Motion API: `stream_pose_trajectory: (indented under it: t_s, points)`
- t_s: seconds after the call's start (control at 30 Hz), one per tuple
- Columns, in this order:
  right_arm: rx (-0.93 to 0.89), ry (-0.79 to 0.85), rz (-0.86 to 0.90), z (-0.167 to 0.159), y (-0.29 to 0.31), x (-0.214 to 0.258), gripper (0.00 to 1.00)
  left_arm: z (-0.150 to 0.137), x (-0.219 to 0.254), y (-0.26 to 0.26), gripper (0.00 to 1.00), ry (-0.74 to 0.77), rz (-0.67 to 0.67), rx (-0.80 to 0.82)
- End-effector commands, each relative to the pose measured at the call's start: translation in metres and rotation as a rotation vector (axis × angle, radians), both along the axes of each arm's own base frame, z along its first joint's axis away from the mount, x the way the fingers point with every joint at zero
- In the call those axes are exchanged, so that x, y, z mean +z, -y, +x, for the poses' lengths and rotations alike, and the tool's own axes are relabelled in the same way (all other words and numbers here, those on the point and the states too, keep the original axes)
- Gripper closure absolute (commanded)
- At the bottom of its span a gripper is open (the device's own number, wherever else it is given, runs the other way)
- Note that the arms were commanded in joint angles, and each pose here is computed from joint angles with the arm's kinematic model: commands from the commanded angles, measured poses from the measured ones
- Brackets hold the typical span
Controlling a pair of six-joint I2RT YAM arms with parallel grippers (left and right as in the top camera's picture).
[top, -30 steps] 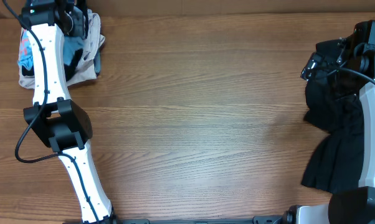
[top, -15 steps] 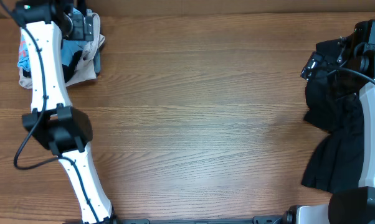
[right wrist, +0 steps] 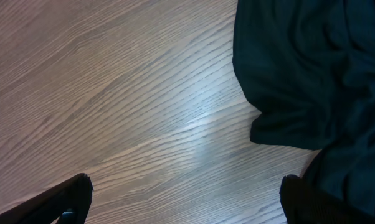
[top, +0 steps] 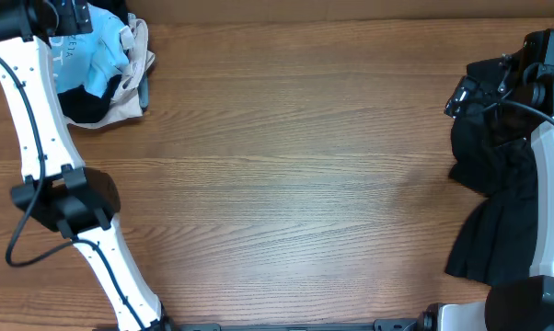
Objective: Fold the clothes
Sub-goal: 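Release the T-shirt on the pile and lower the right arm to rest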
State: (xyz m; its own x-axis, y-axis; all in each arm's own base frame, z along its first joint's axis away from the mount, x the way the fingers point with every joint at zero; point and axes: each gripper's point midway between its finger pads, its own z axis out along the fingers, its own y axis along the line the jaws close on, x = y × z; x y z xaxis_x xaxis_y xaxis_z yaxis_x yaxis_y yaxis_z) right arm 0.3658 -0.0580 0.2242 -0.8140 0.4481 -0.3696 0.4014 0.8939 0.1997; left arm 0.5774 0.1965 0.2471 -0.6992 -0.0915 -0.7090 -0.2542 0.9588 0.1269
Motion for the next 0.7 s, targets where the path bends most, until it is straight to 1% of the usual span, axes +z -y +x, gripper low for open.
stream_pose_trajectory:
  t_s: [0.0, 0.07, 0.1, 0.17, 0.23, 0.33, 0.47, 0.57, 0.67]
  points:
    - [-0.006, 0.036, -0.005, -0.003, 0.001, 0.011, 0.0, 0.009, -0.072, -0.016, 0.0, -0.104, -0.041, 0.028]
    - [-0.006, 0.035, -0.005, -0.003, 0.001, 0.011, 0.0, 0.01, -0.111, -0.017, 0.0, -0.172, -0.063, 0.03]
    - [-0.006, 0.035, -0.005, -0.003, 0.001, 0.011, 0.0, 0.01, -0.146, -0.014, 0.0, -0.226, -0.095, 0.02]
    - [-0.006, 0.037, -0.005, -0.003, 0.001, 0.011, 0.0, 0.01, -0.176, -0.007, 0.0, -0.264, -0.146, -0.001]
    - [-0.006, 0.037, -0.005, -0.003, 0.001, 0.011, 0.0, 0.01, -0.199, -0.002, 0.0, -0.294, -0.181, -0.009]
    - [-0.005, 0.036, -0.005, -0.003, 0.001, 0.011, 0.0, 0.007, -0.206, -0.003, 0.0, -0.312, -0.175, -0.002]
    - [-0.005, 0.042, -0.006, -0.002, 0.001, 0.012, 0.0, 0.008, -0.172, -0.011, 0.0, -0.269, -0.138, 0.017]
    - [-0.001, 0.061, -0.013, 0.0, 0.001, 0.021, 0.0, 0.005, -0.115, -0.016, 0.0, -0.19, -0.112, 0.024]
    - [0.005, 0.108, -0.026, 0.002, 0.002, 0.043, 0.0, -0.005, -0.045, -0.013, 0.0, -0.093, -0.078, 0.024]
